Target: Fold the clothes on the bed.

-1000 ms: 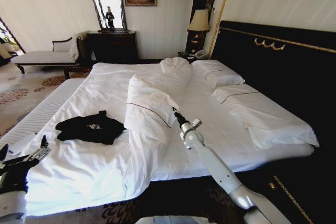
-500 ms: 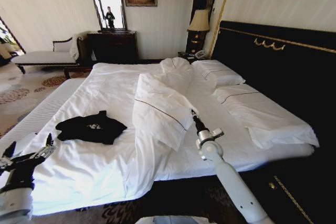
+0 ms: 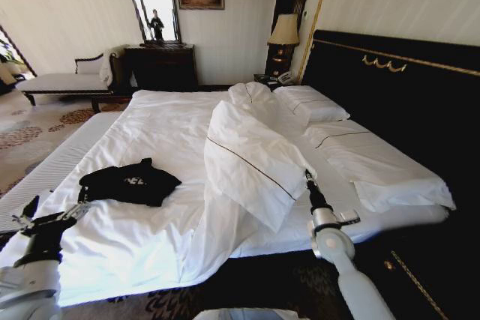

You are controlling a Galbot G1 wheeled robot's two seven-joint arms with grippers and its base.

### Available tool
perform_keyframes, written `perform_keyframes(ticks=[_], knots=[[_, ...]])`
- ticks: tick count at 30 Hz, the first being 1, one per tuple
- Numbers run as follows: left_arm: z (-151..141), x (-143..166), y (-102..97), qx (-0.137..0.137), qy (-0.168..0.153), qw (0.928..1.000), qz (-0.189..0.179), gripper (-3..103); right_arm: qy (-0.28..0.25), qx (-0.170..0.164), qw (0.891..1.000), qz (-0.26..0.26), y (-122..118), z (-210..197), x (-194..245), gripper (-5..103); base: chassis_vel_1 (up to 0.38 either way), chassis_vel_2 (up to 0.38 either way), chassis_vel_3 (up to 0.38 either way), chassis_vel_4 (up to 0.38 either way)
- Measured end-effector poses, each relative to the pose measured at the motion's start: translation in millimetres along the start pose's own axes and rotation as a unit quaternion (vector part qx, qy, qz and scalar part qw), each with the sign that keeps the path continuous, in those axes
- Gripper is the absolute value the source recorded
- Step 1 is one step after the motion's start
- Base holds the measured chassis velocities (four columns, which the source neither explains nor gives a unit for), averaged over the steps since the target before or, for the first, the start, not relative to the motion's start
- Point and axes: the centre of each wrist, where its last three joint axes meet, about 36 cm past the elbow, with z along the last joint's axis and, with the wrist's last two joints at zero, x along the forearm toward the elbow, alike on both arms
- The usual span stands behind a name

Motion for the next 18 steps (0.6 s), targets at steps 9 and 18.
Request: perform_keyframes(ticks=[9,18], knots=[[0,-10,-7.7,0.024,-0.013,0.9995,0.014,100,-0.047,0.007,0.998,0.033,19,-15,78,0,0.0,0.0,0.0,0.0],[3,-20,-15.7,0.042,-0.021,0.9985,0.027,100,-0.085,0.026,0.994,0.064,28,-30,119,0,0.0,0.0,0.0,0.0]])
